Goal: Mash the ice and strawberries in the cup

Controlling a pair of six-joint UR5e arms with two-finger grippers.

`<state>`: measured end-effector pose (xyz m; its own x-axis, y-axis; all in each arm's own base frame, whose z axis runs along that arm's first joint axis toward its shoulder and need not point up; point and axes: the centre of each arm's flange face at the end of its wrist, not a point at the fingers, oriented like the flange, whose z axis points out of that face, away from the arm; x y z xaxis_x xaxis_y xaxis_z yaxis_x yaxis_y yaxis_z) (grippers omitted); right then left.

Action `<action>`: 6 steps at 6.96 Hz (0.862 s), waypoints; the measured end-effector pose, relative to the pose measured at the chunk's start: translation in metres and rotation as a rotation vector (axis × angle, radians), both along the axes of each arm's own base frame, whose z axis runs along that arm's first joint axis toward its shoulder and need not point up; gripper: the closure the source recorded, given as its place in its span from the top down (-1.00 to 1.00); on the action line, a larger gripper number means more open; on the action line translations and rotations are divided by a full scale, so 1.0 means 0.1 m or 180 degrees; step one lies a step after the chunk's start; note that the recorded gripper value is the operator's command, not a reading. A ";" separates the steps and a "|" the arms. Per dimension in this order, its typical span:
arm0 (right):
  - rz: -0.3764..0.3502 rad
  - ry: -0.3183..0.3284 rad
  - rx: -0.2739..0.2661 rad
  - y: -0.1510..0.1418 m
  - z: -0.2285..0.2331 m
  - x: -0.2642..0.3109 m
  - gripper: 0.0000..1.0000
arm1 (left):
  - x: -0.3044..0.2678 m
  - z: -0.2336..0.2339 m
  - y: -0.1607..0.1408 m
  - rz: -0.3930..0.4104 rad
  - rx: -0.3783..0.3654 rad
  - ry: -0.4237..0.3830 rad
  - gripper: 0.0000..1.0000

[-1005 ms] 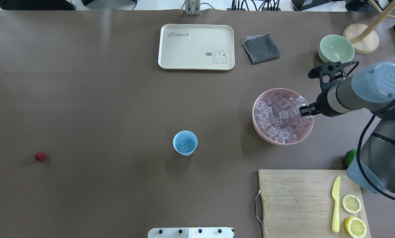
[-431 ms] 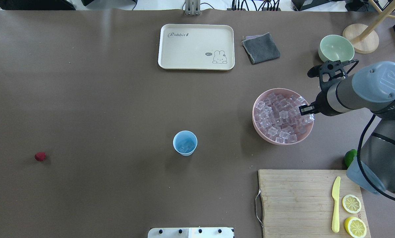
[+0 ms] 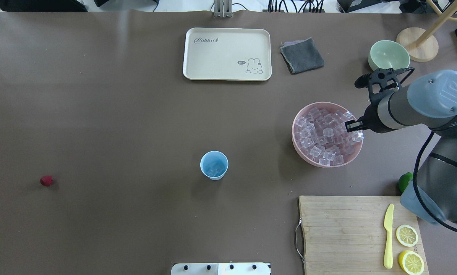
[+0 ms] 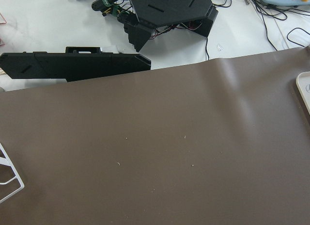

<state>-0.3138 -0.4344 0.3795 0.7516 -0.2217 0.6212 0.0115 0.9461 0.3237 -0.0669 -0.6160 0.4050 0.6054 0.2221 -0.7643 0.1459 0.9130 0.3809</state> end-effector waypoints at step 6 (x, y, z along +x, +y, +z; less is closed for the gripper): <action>0.0075 -0.0110 -0.0044 0.02 -0.16 -0.12 0.96 | 0.01 0.04 0.02 0.0007 -0.0014 0.0003 0.97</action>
